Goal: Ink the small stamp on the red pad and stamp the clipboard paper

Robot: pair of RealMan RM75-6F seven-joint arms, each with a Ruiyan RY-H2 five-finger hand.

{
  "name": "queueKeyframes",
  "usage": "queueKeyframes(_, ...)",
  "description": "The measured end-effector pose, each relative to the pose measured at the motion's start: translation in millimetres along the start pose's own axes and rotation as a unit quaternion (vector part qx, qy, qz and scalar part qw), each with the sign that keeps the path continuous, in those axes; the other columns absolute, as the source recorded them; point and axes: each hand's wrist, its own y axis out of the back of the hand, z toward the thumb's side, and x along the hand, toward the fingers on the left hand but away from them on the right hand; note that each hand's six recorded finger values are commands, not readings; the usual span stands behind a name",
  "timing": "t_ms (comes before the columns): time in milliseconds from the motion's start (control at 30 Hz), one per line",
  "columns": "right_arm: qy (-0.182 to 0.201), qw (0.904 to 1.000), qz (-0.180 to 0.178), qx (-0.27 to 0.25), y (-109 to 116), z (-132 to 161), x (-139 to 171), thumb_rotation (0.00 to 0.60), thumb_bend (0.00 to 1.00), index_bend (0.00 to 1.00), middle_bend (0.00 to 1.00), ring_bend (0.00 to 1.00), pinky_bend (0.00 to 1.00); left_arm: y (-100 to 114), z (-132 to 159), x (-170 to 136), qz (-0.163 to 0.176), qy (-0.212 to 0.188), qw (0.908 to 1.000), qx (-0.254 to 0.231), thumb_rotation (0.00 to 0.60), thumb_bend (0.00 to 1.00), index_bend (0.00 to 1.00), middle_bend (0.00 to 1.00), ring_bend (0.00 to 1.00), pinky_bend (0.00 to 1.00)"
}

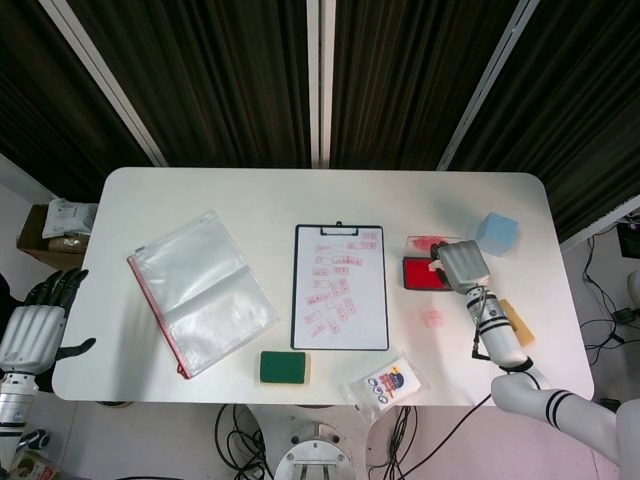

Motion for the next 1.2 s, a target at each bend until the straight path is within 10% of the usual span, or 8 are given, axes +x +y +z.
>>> queueKeyframes(1200, -0.008, 0.9995, 0.019, 0.024, -29.2, 9.7, -7.9, 0.600, 0.46, 0.92, 0.78, 0.79, 1.00, -0.1, -7.0, -0.4, 0.001, 0.007, 1.0000, -0.002, 0.600, 0.00, 0.04, 0.07, 0.06, 0.16)
